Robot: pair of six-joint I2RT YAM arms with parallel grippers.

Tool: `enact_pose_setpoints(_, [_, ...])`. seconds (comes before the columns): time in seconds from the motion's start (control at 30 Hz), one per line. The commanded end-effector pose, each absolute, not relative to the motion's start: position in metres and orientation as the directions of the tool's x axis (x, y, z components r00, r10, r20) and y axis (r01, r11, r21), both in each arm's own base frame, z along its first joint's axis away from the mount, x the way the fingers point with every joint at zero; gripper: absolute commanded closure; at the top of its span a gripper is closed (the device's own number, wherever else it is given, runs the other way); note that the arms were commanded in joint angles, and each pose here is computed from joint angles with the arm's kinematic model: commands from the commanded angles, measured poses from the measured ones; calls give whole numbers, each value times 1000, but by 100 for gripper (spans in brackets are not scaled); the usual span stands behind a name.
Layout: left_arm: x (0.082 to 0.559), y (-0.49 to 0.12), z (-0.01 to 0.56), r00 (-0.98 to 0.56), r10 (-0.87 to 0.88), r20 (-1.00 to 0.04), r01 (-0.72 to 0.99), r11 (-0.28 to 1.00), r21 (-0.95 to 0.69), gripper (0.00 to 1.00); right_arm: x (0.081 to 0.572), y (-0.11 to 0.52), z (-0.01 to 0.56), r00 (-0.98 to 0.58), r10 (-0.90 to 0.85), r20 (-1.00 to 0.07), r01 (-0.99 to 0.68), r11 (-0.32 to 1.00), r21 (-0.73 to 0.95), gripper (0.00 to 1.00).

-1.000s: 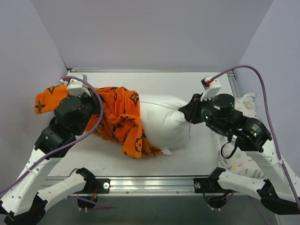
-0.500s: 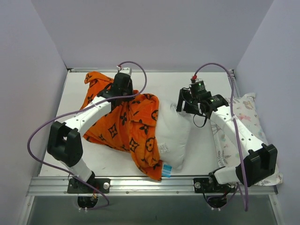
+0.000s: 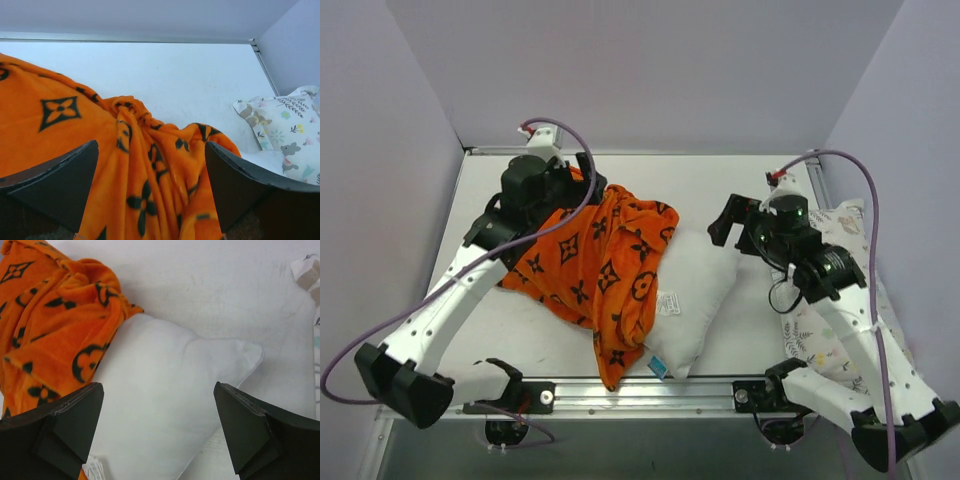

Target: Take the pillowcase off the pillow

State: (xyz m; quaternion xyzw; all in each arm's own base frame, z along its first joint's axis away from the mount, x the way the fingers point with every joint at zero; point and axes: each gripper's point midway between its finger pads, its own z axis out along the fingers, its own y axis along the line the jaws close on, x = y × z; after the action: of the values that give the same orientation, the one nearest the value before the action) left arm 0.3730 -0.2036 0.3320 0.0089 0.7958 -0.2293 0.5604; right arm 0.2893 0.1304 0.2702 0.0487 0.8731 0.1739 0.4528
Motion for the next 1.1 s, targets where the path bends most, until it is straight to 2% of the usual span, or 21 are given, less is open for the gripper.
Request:
enact_pose_setpoints(0.0, [343, -173, 319, -406, -253, -878, 171, 923, -345, 5, 253, 134, 258, -617, 284, -734, -93, 899, 427, 0])
enact_pose_setpoints(0.03, [331, -169, 291, -465, -237, -853, 146, 930, -338, 5, 234, 140, 248, -630, 270, -728, -132, 887, 442, 0])
enact_pose_setpoints(0.1, [312, -165, 280, -481, -247, -841, 143, 925, -353, 4, 216, 151, 234, -632, 271, -726, -158, 872, 463, 0])
enact_pose_setpoints(0.13, [305, -166, 268, -498, -255, -829, 140, 920, -367, 5, 205, 153, 209, -658, 245, -713, -156, 881, 446, 0])
enact_pose_setpoints(0.2, [289, -166, 234, -537, -239, -809, 141, 920, -366, 4, 191, 168, 204, -632, 251, -734, -202, 860, 468, 0])
enact_pose_setpoints(0.27, [283, -168, 205, -567, -248, -785, 130, 915, -383, 4, 177, 184, 171, -669, 199, -716, -233, 859, 457, 0])
enact_pose_setpoints(0.37, [280, -179, 188, -591, -268, -761, 140, 895, -424, 4, 168, 214, 146, -686, 158, -711, -282, 842, 459, 0])
enact_pose_setpoints(0.5, [280, -183, 160, -622, -265, -737, 115, 900, -421, 5, 175, 222, 121, -679, 130, -722, -258, 879, 401, 0])
enact_pose_setpoints(0.57, [279, -188, 154, -633, -263, -729, 116, 898, -424, 12, 181, 224, 114, -677, 122, -726, -239, 896, 375, 0])
enact_pose_setpoints(0.6, [279, -189, 155, -630, -267, -729, 112, 898, -425, 18, 184, 224, 114, -672, 125, -730, -228, 902, 365, 8])
enact_pose_setpoints(0.63, [279, -190, 156, -629, -265, -731, 111, 900, -421, 35, 189, 221, 114, -662, 125, -739, -213, 914, 346, 21])
enact_pose_setpoints(0.67, [283, -186, 158, -616, -267, -741, 97, 908, -407, 45, 190, 217, 114, -662, 119, -740, -204, 921, 331, 42])
enact_pose_setpoints(0.7, [281, -180, 155, -625, -258, -736, 73, 920, -385, 54, 197, 214, 122, -650, 132, -748, -187, 927, 326, 88])
enact_pose_setpoints(0.73, [287, -178, 171, -600, -256, -758, 73, 926, -370, 72, 200, 209, 127, -641, 136, -756, -169, 935, 311, 100])
enact_pose_setpoints(0.8, [291, -157, 177, -585, -234, -776, 11, 955, -295, 86, 206, 192, 138, -627, 120, -770, -140, 955, 263, 100])
enact_pose_setpoints(0.87, [301, -143, 199, -546, -245, -801, -24, 961, -277, 94, 209, 168, 145, -613, 106, -783, -101, 973, 210, 100])
enact_pose_setpoints(0.93, [311, -111, 208, -525, -244, -816, -99, 969, -226, 99, 216, 147, 161, -588, 153, -794, -44, 974, 220, 100])
enact_pose_setpoints(1.07, [333, -51, 216, -488, -310, -816, -257, 944, -206, 100, 217, 110, 175, -569, 183, -802, 28, 979, 203, 100])
